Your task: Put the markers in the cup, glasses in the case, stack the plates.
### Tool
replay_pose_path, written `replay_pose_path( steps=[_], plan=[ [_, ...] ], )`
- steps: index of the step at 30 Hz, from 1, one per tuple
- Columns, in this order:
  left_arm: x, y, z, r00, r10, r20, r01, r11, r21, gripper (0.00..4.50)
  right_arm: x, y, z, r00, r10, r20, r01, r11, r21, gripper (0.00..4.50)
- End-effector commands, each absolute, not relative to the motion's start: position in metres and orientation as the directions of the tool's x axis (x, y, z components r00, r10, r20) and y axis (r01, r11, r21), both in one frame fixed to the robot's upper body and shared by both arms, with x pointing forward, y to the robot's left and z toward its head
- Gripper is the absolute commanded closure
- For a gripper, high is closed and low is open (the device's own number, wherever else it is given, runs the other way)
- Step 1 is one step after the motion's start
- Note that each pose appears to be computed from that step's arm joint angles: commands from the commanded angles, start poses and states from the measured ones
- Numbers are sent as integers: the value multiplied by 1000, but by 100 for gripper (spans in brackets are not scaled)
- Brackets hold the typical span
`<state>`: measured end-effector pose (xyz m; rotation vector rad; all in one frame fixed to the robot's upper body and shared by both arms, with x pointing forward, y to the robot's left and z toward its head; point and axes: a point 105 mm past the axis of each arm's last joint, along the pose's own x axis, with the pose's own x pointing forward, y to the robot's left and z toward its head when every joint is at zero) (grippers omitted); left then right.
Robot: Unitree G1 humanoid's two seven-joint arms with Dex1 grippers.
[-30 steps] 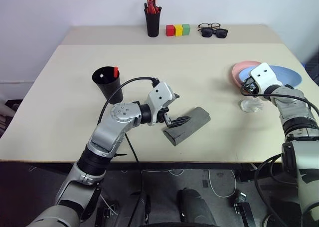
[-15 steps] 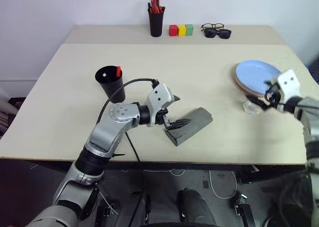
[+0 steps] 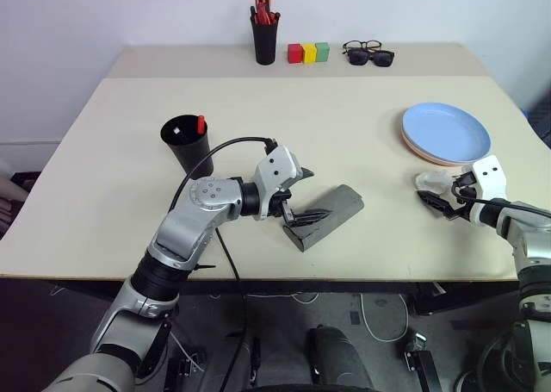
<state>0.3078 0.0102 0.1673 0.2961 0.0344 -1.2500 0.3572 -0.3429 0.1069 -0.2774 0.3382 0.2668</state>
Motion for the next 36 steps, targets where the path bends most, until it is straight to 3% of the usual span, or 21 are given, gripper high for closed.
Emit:
replay_pose_path(
  steps=[1, 5, 13, 15, 23, 26, 30, 36],
  plan=[
    [307, 10, 180, 321, -934, -158, 929, 278, 244, 0, 362, -343, 109, 915, 205, -347, -294, 929, -224, 101],
    [307, 12, 179, 332, -929, -162, 925, 288, 246, 0, 365, -345, 118, 937, 182, -300, -262, 931, -254, 293],
    [309, 13, 178, 346, -924, -163, 921, 302, 247, 0, 386, -332, 187, 980, 196, -33, -198, 943, -267, 293],
    [311, 14, 179, 354, -922, -159, 918, 309, 250, 0, 398, -339, 202, 992, 130, 8, -121, 945, -304, 293],
    [318, 24, 182, 441, -888, -128, 881, 401, 249, 0, 424, -350, 203, 999, -40, -28, 28, 936, -352, 293],
    [321, 30, 181, 477, -870, -124, 864, 438, 249, 0, 427, -349, 196, 996, -62, -62, 35, 929, -368, 210],
    [323, 40, 179, 528, -842, -114, 835, 489, 252, 0, 428, -349, 192, 995, -82, -61, 54, 925, -377, 11],
    [331, 52, 183, 621, -783, -27, 748, 583, 317, 0, 425, -349, 203, 999, -48, 16, 51, 942, -333, 5]
  ],
)
